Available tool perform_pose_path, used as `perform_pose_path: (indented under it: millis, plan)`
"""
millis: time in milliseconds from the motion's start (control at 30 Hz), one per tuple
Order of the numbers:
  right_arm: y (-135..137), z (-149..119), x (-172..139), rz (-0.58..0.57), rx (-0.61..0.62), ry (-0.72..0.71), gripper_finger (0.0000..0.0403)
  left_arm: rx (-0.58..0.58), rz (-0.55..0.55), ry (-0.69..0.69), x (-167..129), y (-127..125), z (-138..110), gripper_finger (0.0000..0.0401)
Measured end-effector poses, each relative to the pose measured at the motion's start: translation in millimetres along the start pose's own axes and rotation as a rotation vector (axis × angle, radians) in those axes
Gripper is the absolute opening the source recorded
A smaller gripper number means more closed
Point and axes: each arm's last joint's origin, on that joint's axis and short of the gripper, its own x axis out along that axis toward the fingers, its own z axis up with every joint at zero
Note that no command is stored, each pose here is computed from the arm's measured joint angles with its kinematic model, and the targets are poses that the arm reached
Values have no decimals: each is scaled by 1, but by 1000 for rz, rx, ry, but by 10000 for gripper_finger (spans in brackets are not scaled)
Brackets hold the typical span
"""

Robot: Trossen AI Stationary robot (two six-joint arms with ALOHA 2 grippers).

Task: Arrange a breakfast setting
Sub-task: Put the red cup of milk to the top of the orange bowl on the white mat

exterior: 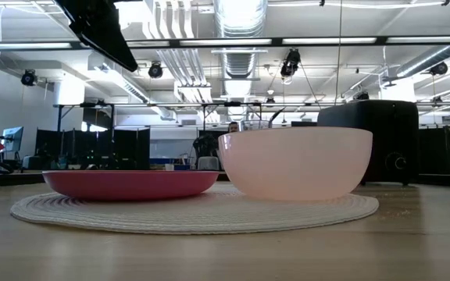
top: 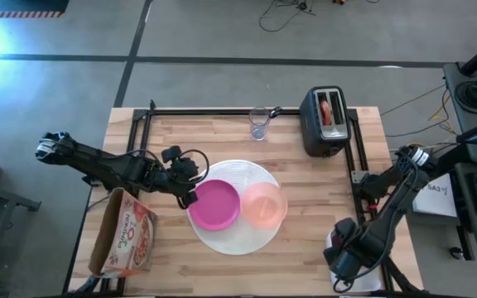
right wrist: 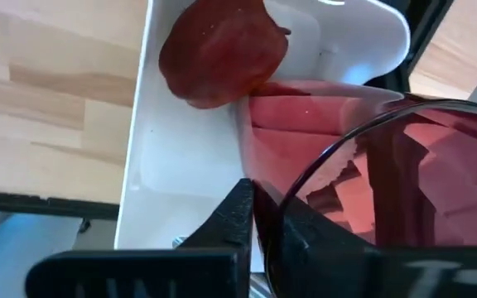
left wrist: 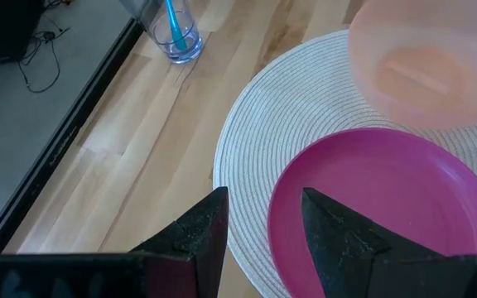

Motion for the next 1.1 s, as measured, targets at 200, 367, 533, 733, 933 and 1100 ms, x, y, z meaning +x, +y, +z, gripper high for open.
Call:
perform_pose_path:
  millis: [200, 367, 533, 733, 933, 1100]
  plan:
    - [-5, -4, -14, 46, -37, 64, 9, 0, 0, 0, 0, 0, 0, 137]
    - [-14, -5, -31, 94, -52, 98, 9, -3, 0, 0, 0, 0, 0, 137]
    - [-24, -3, -45, 139, -80, 92, 9, -3, 0, 0, 0, 0, 0, 137]
    - [-36, -2, -70, 271, -133, 65, 9, -12, 0, 0, 0, 0, 0, 137]
    - [-48, 4, -90, 402, -157, -35, 9, -15, 0, 0, 0, 0, 0, 137]
    - [-49, 17, -100, 510, -208, -239, 9, -15, 0, 0, 0, 0, 0, 137]
